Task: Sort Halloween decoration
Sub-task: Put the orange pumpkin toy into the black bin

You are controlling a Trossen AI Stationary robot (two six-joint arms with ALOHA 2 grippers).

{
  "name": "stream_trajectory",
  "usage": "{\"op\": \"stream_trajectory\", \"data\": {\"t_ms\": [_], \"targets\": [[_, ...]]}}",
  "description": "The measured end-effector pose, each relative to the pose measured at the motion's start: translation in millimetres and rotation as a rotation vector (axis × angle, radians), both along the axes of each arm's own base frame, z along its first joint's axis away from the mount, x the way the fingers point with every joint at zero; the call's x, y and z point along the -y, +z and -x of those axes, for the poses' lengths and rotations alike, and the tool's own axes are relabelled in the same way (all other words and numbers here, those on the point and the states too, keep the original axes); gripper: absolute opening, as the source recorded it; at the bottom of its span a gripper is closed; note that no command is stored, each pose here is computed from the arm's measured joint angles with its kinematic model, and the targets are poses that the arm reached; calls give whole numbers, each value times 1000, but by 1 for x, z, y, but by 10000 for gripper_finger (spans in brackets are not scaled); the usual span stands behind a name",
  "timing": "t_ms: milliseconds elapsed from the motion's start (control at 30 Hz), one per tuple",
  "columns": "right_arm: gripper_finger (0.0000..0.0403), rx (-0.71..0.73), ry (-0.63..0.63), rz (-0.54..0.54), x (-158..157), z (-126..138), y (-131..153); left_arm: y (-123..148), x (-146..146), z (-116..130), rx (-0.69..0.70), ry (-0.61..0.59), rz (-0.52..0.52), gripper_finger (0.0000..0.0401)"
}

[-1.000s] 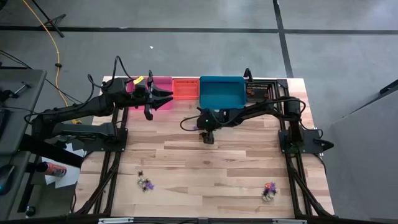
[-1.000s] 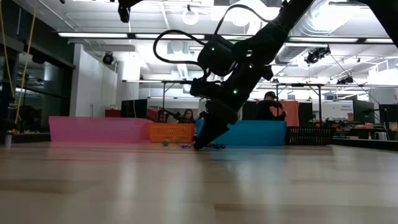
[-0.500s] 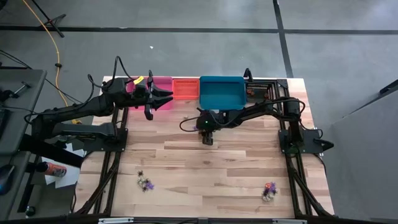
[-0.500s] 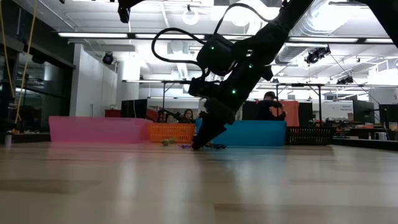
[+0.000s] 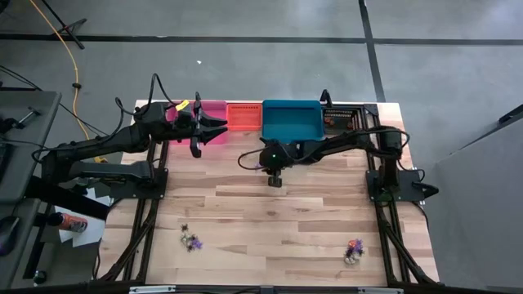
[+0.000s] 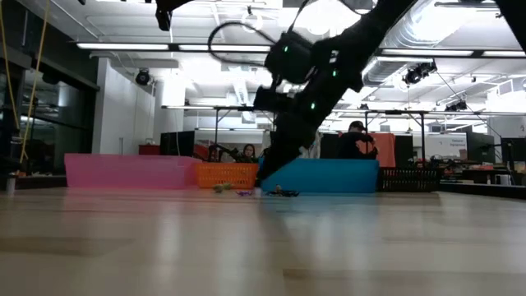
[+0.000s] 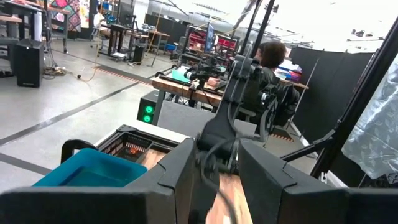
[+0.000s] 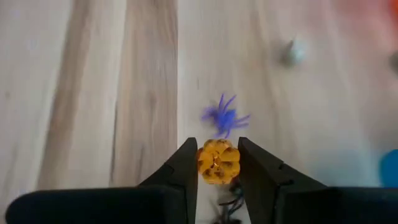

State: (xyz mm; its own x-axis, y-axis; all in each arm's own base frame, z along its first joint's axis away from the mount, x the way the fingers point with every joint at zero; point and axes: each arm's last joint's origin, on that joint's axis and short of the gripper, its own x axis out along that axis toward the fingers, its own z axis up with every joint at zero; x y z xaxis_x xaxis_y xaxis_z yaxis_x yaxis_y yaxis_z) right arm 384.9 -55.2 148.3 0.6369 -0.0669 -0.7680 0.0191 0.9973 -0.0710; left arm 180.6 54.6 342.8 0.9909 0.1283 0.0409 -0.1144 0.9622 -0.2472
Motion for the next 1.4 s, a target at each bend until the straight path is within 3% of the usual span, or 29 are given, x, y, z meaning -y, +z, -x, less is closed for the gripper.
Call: {"op": "stream_trajectory", "data": {"t_ms": [200,433,667,767,1000,1200,1400], "targets": [[83,39,-21,20,11,22,50,-1,0,0,-10,2,-8,108],[83,121,-122,2,21,79,114,-2,-2,0,-27,70,-25,108],[83,258,-316,-95,7,158,116,-5,-4,0,-66,117,-84,108],[83,412,-349,-156,-2,177,112,-8,-5,-4,-86,120,-90,108],[83,770,-281,-152,-9,181,134,-21,-9,-20,-141,107,-18,108],[83,852,-201,-50,-9,179,164,-21,-6,-28,-102,22,3,108],[83,851,-192,-33,-9,179,168,-19,-3,-29,-93,7,-15,108]]}}
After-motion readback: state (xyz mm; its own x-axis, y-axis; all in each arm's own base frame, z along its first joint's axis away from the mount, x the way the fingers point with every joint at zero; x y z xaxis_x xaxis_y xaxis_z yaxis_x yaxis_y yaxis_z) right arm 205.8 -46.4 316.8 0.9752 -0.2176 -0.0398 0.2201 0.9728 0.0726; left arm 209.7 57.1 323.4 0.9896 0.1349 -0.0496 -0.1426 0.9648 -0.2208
